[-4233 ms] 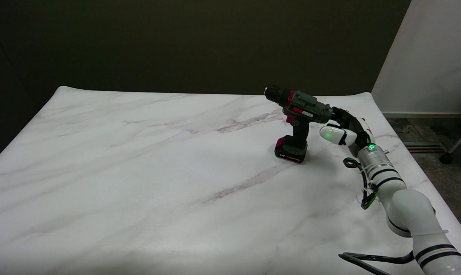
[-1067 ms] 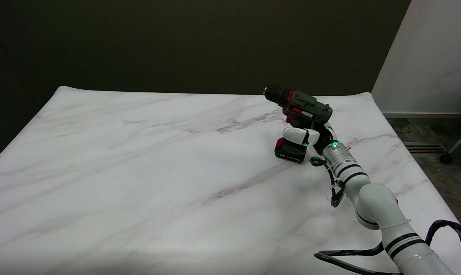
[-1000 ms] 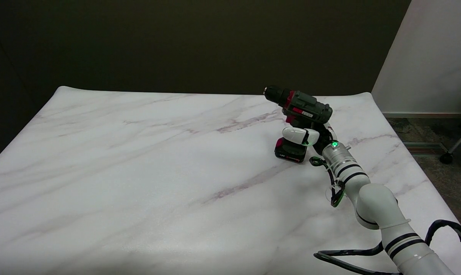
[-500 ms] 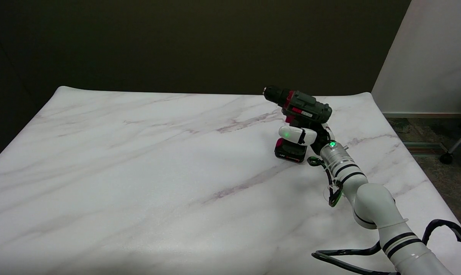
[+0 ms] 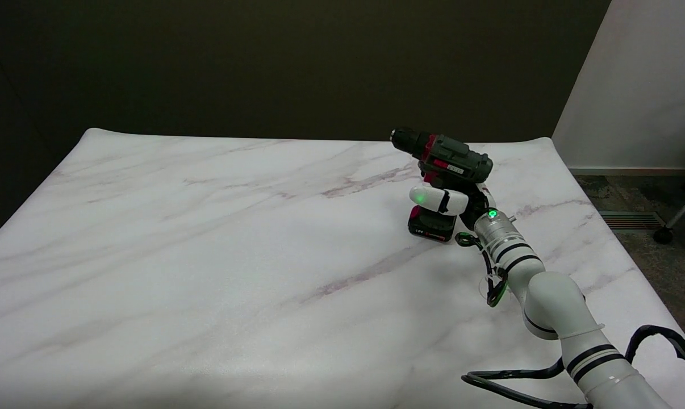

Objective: Pick up the power screwdriver.

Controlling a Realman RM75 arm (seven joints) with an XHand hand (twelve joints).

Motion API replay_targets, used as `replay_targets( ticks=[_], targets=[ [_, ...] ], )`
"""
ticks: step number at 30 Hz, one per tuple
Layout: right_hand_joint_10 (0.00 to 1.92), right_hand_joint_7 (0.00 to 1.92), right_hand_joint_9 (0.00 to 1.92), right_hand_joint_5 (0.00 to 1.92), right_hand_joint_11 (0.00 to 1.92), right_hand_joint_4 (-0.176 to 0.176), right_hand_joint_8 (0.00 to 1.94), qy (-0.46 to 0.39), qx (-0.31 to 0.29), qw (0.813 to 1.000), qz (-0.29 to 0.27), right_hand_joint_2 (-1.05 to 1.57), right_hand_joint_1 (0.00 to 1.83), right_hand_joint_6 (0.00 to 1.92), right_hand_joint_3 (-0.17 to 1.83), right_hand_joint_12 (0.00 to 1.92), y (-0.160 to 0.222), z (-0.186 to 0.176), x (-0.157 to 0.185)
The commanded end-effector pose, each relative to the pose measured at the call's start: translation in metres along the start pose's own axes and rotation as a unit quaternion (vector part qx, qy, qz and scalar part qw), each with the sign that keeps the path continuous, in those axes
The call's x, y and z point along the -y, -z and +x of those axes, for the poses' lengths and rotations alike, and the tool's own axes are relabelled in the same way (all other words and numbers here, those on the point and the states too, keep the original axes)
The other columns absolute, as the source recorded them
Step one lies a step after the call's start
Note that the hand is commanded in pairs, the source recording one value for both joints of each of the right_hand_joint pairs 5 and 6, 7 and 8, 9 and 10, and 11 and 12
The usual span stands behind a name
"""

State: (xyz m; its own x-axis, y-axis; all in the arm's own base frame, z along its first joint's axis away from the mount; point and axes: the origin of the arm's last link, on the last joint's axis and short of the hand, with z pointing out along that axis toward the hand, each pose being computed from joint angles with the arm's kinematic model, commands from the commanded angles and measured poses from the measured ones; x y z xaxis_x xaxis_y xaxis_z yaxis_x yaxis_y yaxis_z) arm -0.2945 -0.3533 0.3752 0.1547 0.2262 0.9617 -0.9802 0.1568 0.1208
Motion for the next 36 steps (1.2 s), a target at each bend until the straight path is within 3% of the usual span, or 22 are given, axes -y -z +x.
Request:
replay_targets(
  ticks=[1,8,11,14,16,19,22,35,36],
  targets=[
    [0.31,0.49,0.31,0.24,0.55,-0.085,0.49,-0.002,0.001,1.0,-0.001,-0.15,1.05,0.24,0.45,0.55,-0.0012,-0.001,-0.0001],
    [0.35,0.54,0.35,0.24,0.62,-0.093,0.54,-0.003,-0.001,1.0,-0.001,0.04,1.11,0.24,0.46,0.62,-0.0014,-0.0014,-0.0003],
    [0.4,0.66,0.4,0.32,0.63,-0.089,0.66,-0.003,-0.001,1.0,-0.001,0.2,1.12,0.32,0.43,0.63,-0.0014,-0.0012,-0.0003],
    [0.54,0.91,0.54,0.38,0.66,-0.083,0.91,-0.003,-0.002,1.0,-0.001,0.31,1.12,0.38,0.41,0.66,-0.0017,-0.001,-0.0002],
    [0.83,1.18,0.83,0.43,0.68,-0.079,1.18,-0.003,-0.003,1.0,-0.001,0.4,1.09,0.43,0.41,0.68,-0.0017,-0.0008,-0.0006],
    [1.02,1.36,1.02,0.46,0.73,-0.076,1.36,-0.003,-0.003,1.0,-0.003,0.51,1.07,0.46,0.42,0.73,-0.0017,-0.0006,-0.0016],
    [1.32,1.62,1.32,0.49,0.91,-0.077,1.62,-0.004,-0.003,1.0,-0.004,0.68,1.03,0.49,0.44,0.91,-0.002,-0.001,-0.0022],
    [1.61,1.92,1.61,0.56,1.31,-0.075,1.92,-0.004,-0.004,1.0,-0.007,0.94,0.94,0.56,0.49,1.31,-0.0043,-0.0007,-0.0038],
    [1.61,1.92,1.61,0.59,1.32,-0.054,1.92,-0.004,-0.004,1.0,-0.007,0.95,0.96,0.59,0.49,1.32,-0.0046,-0.0006,-0.0037]
  ],
)
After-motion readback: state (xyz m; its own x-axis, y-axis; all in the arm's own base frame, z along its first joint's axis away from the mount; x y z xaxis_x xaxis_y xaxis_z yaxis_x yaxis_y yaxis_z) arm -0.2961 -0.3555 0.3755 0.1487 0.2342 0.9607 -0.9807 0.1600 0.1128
